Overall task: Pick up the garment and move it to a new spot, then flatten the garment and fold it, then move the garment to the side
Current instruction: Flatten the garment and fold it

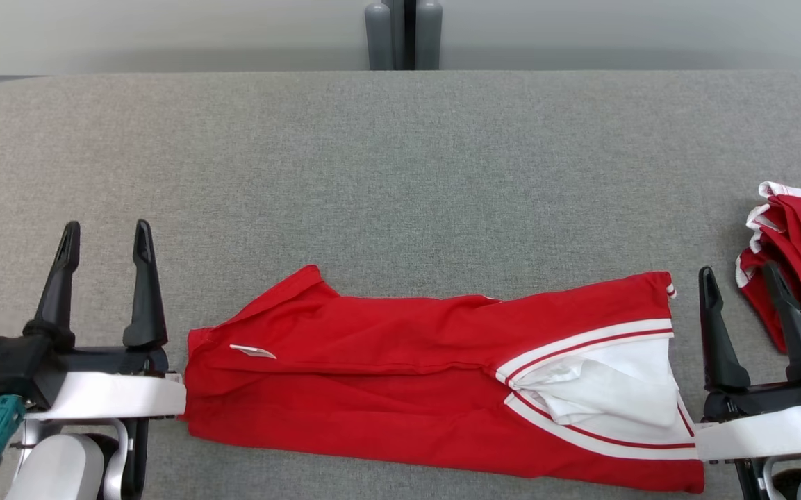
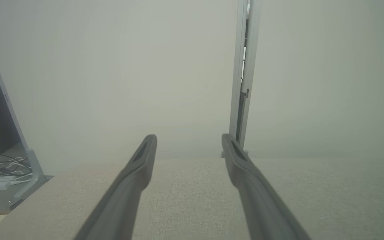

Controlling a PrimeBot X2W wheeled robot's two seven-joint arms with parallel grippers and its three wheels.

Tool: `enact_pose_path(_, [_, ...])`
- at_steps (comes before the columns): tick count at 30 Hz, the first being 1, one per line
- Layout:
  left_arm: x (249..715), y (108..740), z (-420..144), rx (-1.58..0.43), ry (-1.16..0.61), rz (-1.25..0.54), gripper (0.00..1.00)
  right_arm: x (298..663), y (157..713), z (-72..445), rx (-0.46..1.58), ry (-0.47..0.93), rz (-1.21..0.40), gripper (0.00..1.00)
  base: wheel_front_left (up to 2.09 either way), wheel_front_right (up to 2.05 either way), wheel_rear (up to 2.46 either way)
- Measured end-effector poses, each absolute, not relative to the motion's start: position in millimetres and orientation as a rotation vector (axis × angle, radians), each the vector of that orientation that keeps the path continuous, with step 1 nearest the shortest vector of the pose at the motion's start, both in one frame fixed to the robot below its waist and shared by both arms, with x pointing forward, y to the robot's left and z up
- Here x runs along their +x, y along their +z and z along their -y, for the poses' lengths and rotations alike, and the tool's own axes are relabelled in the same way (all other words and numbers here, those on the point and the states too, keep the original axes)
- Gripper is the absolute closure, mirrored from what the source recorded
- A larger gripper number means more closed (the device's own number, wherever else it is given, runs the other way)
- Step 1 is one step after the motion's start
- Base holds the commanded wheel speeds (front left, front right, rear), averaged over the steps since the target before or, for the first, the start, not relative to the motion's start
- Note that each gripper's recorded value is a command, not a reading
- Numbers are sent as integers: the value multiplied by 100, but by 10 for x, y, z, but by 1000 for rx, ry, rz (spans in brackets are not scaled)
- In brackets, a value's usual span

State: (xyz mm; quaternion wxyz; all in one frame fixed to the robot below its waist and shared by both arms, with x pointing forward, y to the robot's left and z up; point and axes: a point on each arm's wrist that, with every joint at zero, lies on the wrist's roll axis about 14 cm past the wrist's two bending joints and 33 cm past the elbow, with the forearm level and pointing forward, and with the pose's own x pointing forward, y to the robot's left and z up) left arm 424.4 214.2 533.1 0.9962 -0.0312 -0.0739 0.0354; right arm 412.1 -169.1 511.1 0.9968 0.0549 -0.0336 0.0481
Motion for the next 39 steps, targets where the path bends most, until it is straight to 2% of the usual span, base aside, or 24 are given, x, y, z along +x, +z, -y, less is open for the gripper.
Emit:
enact_pose_path(22, [4196, 5149, -2178, -61, 71, 105, 0, 4110, 4927, 1749, 134, 73, 10, 0, 0, 0, 0])
enact_pose_path(29, [4228, 5064, -2148, -70, 61, 86, 0, 3978, 4373, 1880, 157, 20, -170, 0, 0, 0, 0])
enact_pose_path(39, [4299, 4979, -2120, -80, 51, 69, 0, 3737, 3669, 1460, 273, 91, -384, 0, 0, 0, 0])
